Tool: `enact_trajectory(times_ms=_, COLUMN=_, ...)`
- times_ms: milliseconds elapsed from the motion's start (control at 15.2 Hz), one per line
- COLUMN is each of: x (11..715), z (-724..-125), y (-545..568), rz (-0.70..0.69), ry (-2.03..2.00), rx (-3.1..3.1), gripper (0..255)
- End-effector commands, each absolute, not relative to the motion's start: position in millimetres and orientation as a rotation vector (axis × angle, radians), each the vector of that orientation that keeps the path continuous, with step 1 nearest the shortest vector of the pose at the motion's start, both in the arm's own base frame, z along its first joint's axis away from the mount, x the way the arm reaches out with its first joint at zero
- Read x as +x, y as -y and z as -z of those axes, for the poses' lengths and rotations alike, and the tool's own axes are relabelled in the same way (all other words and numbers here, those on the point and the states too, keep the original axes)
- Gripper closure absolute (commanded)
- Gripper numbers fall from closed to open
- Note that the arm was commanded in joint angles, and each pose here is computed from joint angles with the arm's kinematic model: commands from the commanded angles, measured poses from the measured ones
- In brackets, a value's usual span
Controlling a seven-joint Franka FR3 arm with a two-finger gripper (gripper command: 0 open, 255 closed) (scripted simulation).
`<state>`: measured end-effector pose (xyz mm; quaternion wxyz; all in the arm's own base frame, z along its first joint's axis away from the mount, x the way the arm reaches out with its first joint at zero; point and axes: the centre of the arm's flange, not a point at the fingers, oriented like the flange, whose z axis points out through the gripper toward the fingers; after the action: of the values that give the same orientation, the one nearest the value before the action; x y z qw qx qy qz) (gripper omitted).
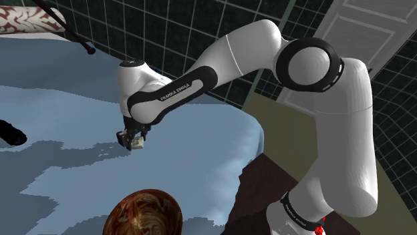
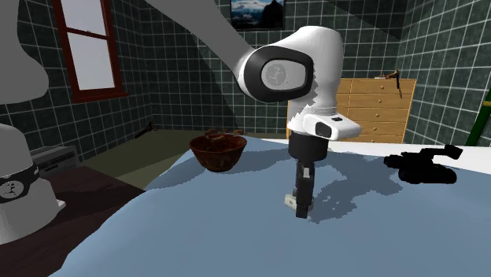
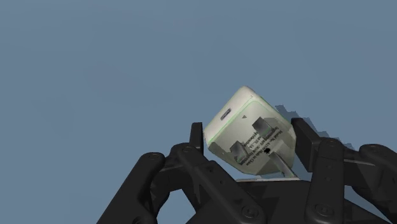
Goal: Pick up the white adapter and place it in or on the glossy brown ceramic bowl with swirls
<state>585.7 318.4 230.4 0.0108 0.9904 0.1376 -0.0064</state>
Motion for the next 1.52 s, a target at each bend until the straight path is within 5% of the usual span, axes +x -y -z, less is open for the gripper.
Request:
enact_trajectory(times_ms=0, x=585.9, z=-240.4, y=-319.1, rz=0.02, ry=-0.429, rx=3.09, gripper=255)
enact_trajectory(times_ms=1452, x=585.9, z=-356.5, y=-319.1, rz=0.02, ry=-0.429, rx=3.09, gripper=255)
